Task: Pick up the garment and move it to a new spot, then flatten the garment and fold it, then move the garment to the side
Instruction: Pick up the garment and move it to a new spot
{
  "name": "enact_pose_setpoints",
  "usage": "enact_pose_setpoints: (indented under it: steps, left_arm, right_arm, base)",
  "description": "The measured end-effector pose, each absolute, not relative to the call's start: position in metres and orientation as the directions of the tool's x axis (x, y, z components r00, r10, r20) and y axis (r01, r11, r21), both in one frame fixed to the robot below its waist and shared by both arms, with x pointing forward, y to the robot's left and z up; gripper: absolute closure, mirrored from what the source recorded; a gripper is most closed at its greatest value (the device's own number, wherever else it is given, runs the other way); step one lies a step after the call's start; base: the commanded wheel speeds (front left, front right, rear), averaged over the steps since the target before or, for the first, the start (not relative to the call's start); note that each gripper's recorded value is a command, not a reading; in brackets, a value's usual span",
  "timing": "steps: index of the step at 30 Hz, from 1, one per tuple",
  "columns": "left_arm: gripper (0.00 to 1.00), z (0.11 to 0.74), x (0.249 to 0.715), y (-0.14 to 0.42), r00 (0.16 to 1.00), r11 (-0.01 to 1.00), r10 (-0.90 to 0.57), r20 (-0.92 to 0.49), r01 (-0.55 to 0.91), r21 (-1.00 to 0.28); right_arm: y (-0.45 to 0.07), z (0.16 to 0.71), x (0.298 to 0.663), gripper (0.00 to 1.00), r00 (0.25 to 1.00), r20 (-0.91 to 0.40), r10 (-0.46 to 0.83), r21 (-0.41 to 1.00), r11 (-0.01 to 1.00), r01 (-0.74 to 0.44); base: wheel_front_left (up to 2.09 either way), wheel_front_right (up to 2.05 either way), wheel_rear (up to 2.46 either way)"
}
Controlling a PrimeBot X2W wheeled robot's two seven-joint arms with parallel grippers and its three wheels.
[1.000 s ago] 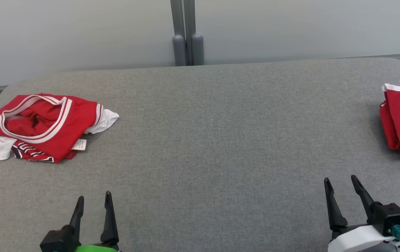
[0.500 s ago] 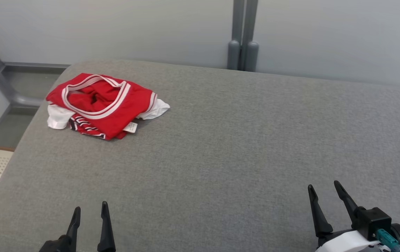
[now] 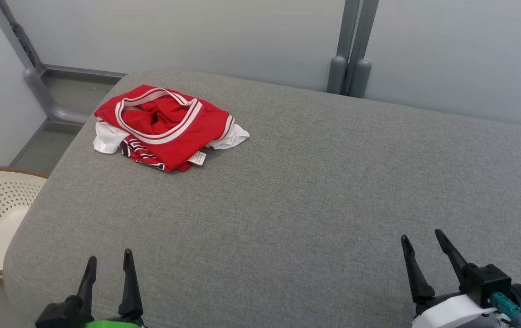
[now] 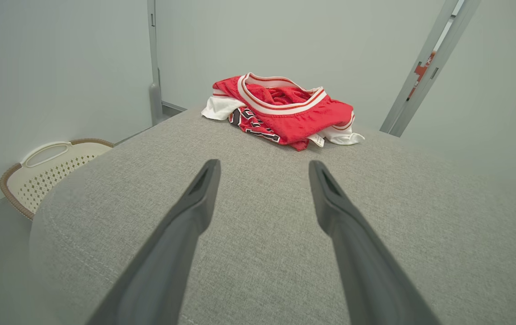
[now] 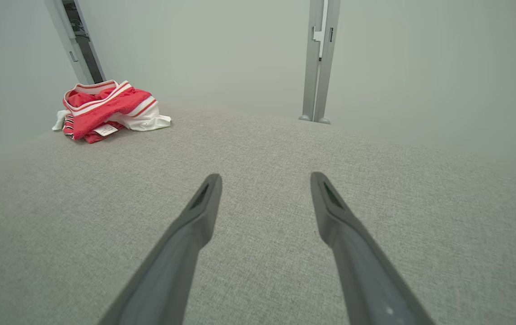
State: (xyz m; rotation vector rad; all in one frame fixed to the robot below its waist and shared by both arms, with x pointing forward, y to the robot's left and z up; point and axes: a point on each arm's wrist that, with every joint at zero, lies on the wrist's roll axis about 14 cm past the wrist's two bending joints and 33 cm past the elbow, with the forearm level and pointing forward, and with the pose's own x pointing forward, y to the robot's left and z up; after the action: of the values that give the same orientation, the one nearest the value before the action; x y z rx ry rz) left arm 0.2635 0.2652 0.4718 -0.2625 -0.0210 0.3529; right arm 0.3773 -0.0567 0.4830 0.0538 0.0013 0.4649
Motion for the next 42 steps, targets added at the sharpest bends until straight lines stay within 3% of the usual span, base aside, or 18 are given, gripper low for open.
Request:
enact_pose_setpoints:
  steps: [6, 14, 22, 27, 34, 36, 42]
  left_arm:
    - [0.0, 0.491, 0.307, 0.262, 0.955, 0.926, 0.296, 0.026, -0.281, -0.251]
    - [0.0, 0.489, 0.42, 0.229, 0.991, 0.964, 0.131, 0.002, -0.128, -0.232]
    - [0.0, 0.449, 0.519, 0.251, 0.969, 0.977, 0.157, -0.189, -0.18, -0.11]
    - [0.0, 0.404, 0.542, 0.278, 0.907, 0.964, 0.229, -0.354, -0.261, -0.045]
    - [0.0, 0.352, 0.547, 0.285, 0.801, 0.965, 0.226, -0.554, -0.26, 0.019]
    - [1.0, 0.346, 0.546, 0.283, 0.784, 0.97, 0.209, -0.585, -0.241, 0.023]
    - [1.0, 0.361, 0.543, 0.275, 0.821, 0.976, 0.156, -0.549, -0.213, -0.042]
  right_arm:
    - [-0.074, 0.488, 0.405, 0.0, 0.905, 0.034, 0.424, 0.023, 0.905, -0.425]
    - [-0.104, 0.485, 0.468, 0.0, 0.912, 0.068, 0.405, -0.039, 0.914, -0.403]
    - [-0.11, 0.432, 0.509, 0.0, 0.906, -0.002, 0.422, -0.027, 0.906, -0.422]
    - [-0.108, 0.394, 0.513, 0.0, 0.897, -0.064, 0.437, 0.006, 0.899, -0.438]
    - [-0.113, 0.375, 0.514, 0.0, 0.902, -0.09, 0.423, 0.027, 0.906, -0.423]
    - [-0.114, 0.375, 0.512, 0.0, 0.904, -0.088, 0.418, 0.032, 0.909, -0.417]
    - [-0.114, 0.382, 0.503, 0.0, 0.915, -0.097, 0.392, 0.058, 0.92, -0.388]
  base:
    - [0.0, 0.0, 0.0]
    - [0.0, 0.0, 0.0]
    - [0.0, 0.0, 0.0]
    - [0.0, 0.0, 0.0]
    - [0.0, 0.0, 0.0]
    - [0.0, 0.0, 0.0]
    - [0.0, 0.0, 0.0]
